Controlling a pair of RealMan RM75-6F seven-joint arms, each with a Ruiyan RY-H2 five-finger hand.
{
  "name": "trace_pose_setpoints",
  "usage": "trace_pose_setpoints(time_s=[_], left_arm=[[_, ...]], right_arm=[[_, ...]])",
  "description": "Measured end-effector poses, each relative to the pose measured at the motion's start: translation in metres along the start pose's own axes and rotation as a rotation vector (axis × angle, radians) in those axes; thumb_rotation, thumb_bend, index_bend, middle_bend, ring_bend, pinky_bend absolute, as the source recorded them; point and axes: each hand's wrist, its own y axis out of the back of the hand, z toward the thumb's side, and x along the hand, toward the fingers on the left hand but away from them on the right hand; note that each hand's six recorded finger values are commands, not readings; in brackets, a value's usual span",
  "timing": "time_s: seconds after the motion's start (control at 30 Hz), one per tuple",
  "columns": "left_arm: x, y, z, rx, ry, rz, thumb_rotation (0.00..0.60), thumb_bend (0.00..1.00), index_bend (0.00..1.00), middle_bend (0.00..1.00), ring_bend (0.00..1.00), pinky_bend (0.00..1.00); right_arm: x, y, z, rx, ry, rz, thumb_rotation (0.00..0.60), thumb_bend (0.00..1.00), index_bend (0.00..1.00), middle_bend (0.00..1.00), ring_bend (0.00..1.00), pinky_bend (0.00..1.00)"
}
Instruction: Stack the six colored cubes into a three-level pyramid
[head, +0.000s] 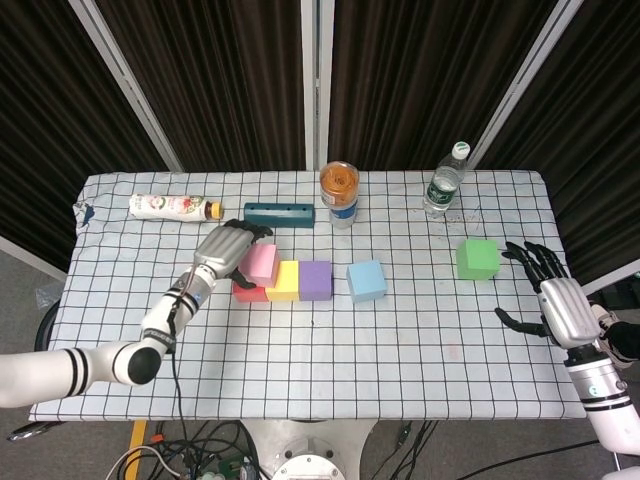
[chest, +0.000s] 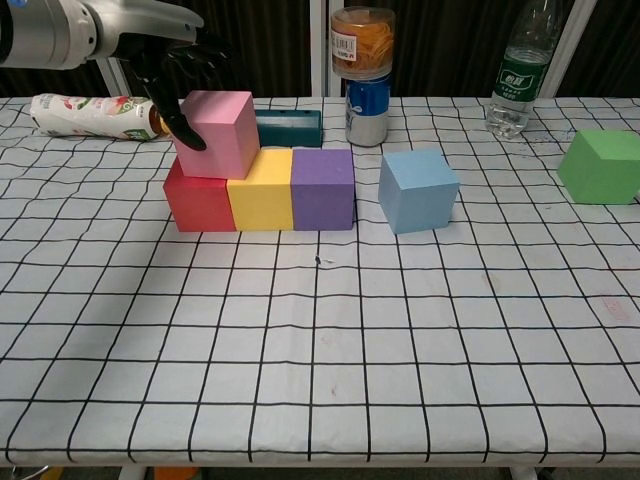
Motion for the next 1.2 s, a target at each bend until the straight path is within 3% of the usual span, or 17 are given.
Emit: trace_pose_setpoints(time_s=[0.1,0.33,0.7,1.2], left_arm=[[0.002,0.000,0.000,0.005,-0.008,0.008,0.600,0.00,0.23,0.26,0.12,0.12],[0.007,-0.001,0.003,-0.023,-0.016,0.027,0.600,0.00,0.32,0.41,0.24,0.12],[0.003,0.010,0.010,-0.093,-0.003,0.052,0.600,0.00,0.32,0.41,0.24,0.13],[0.006,-0.003,0.016,-0.073,0.016,0.013,0.600,0.00,0.32,0.41,0.24,0.13]], right_arm=[[0.000,0.000,-0.001,-0.001,-0.005,-0.001,0.600,0.18,0.00,0.19,0.01,0.00],[0.000,-0.001,-0.002,-0.002,-0.010,-0.001,0.600,0.18,0.00,0.19,0.01,0.00],[-0.002,0.002,0.000,-0.002,-0.003,-0.008,0.600,0.18,0.00,0.19,0.01,0.00],[0.002,0.002,-0.002,-0.002,-0.010,-0.006,0.600,0.18,0.00,0.19,0.01,0.00]])
